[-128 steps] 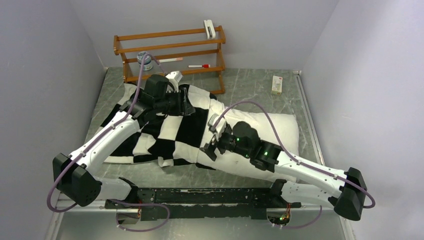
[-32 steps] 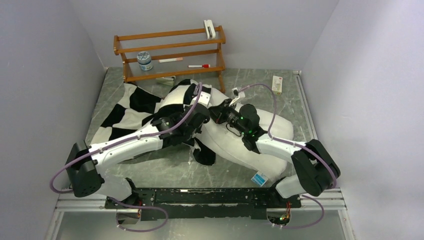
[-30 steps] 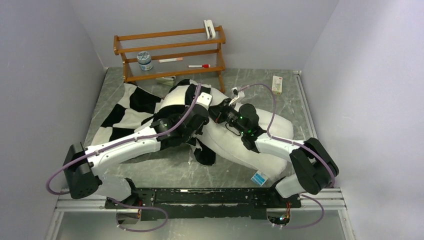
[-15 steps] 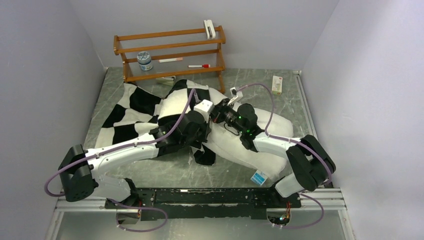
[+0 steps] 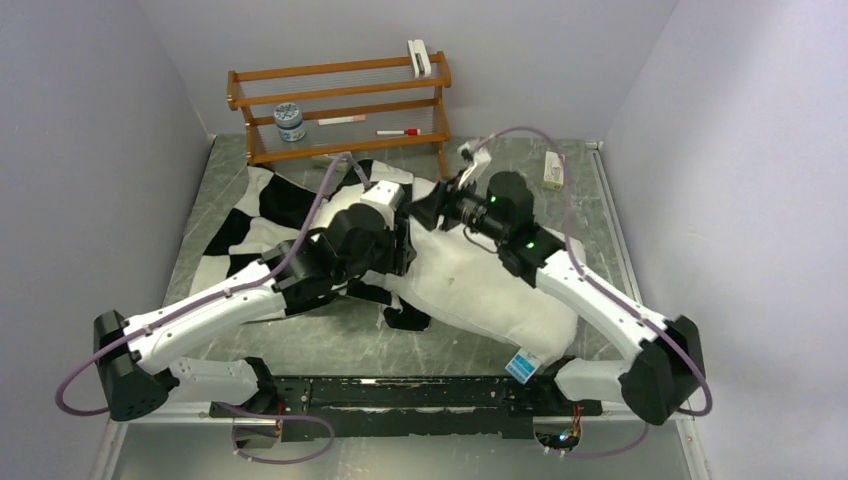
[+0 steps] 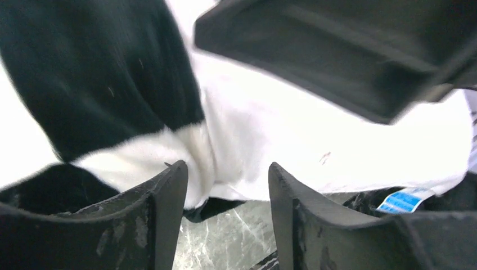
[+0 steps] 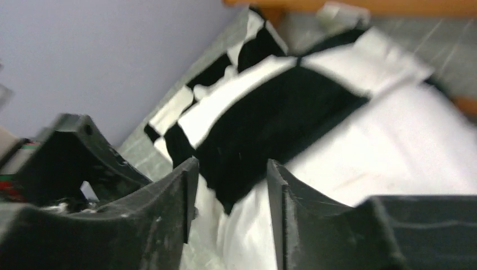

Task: Put the pillow into the pillowcase

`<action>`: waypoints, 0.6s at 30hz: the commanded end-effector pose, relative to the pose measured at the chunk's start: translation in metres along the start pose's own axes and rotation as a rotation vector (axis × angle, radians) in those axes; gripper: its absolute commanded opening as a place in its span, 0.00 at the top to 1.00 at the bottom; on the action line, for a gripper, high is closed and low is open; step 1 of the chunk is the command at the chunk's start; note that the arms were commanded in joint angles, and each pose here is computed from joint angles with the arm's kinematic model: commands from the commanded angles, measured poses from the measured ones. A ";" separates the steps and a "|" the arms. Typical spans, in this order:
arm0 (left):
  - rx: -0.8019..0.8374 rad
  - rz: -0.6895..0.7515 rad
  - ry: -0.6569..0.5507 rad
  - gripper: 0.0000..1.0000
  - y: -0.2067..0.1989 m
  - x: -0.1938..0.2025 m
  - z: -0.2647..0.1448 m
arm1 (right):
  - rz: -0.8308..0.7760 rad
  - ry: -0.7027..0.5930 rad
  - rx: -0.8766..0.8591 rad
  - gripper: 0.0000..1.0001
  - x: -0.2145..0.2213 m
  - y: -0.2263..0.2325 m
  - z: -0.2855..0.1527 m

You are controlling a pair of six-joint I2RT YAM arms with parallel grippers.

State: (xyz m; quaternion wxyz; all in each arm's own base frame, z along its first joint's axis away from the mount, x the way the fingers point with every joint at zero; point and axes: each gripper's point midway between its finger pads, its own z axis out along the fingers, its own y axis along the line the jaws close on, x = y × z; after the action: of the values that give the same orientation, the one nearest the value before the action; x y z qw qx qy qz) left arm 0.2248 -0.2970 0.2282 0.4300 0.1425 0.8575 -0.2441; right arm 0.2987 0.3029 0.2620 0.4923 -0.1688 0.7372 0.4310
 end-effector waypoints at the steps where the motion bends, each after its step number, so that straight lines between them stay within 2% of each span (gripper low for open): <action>1: -0.093 0.015 -0.090 0.39 0.013 -0.048 -0.021 | -0.063 0.052 0.196 0.43 -0.034 -0.009 -0.032; 5: -0.149 0.032 -0.118 0.38 0.023 -0.079 -0.018 | -0.097 0.057 0.302 0.28 -0.045 -0.032 -0.034; 8: -0.181 0.052 -0.168 0.35 0.029 -0.105 -0.014 | -0.127 0.050 0.290 0.20 -0.047 -0.054 -0.028; 14: -0.269 0.063 -0.129 0.33 0.059 -0.126 0.036 | -0.010 0.136 0.201 0.18 -0.030 -0.121 -0.003; 18: -0.265 0.038 -0.093 0.32 0.068 -0.130 0.063 | 0.074 0.328 0.059 0.27 0.035 -0.135 0.020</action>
State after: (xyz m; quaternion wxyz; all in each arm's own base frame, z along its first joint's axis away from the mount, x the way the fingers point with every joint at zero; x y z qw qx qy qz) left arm 0.3566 -0.2763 0.2879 0.5021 0.0792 0.8511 -0.1314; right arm 0.4048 0.2168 0.2009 0.4396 -0.1243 0.8338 0.3101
